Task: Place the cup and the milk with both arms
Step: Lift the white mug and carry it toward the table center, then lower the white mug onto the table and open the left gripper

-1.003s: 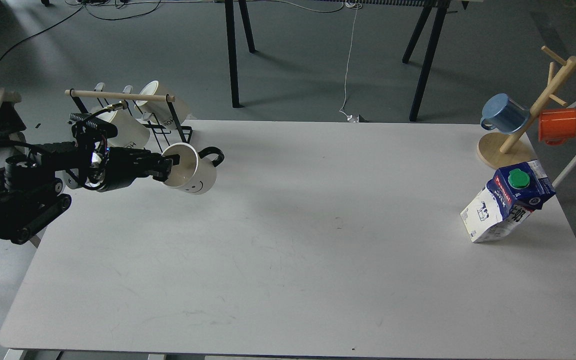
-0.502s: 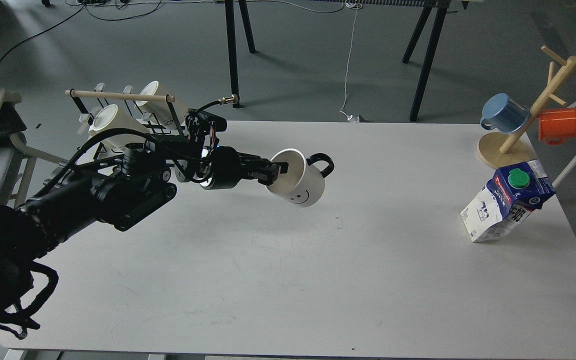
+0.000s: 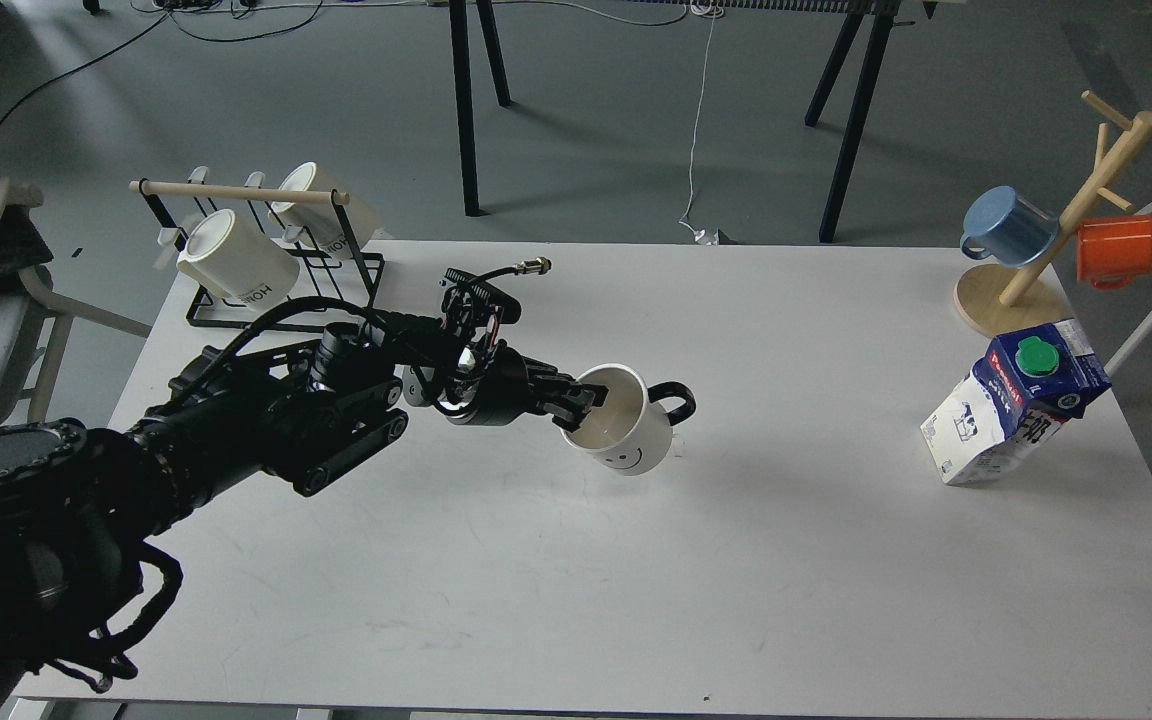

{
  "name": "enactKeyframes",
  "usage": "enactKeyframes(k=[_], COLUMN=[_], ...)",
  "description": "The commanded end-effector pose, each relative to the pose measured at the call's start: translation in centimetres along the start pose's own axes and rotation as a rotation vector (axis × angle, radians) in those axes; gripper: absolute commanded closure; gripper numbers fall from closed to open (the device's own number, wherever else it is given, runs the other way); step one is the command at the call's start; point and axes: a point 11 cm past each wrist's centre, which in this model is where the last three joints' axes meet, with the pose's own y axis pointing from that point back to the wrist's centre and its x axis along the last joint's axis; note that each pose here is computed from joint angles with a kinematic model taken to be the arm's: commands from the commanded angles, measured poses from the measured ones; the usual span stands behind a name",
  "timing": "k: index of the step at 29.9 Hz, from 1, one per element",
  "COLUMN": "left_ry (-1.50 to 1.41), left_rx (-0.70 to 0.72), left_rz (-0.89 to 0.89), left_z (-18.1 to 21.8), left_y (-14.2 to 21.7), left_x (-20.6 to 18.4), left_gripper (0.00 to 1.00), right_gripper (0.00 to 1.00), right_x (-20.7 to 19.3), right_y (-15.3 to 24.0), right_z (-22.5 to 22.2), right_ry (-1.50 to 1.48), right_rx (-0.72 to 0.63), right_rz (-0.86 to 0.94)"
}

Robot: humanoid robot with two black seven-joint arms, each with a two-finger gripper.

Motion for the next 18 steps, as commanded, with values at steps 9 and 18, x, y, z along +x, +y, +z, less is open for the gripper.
enactKeyframes(k=[9,18], left_ry=[-0.021,-0.011], left_rx=[0.023,0.039], left_rz=[-0.035,-0.031], left_z=[-0.7,-1.4], left_y=[0.2,0.8], left_x=[-0.8,-0.8], left_gripper=[0.83,0.68], right_gripper=[0.06,0.06], right_x=[0.6,0.6], right_y=[0.3,0.3], right_z=[0.1,0.1], right_ry=[0.0,-0.002], right_rx=[0.001,0.001], right_rz=[0.016,0.016])
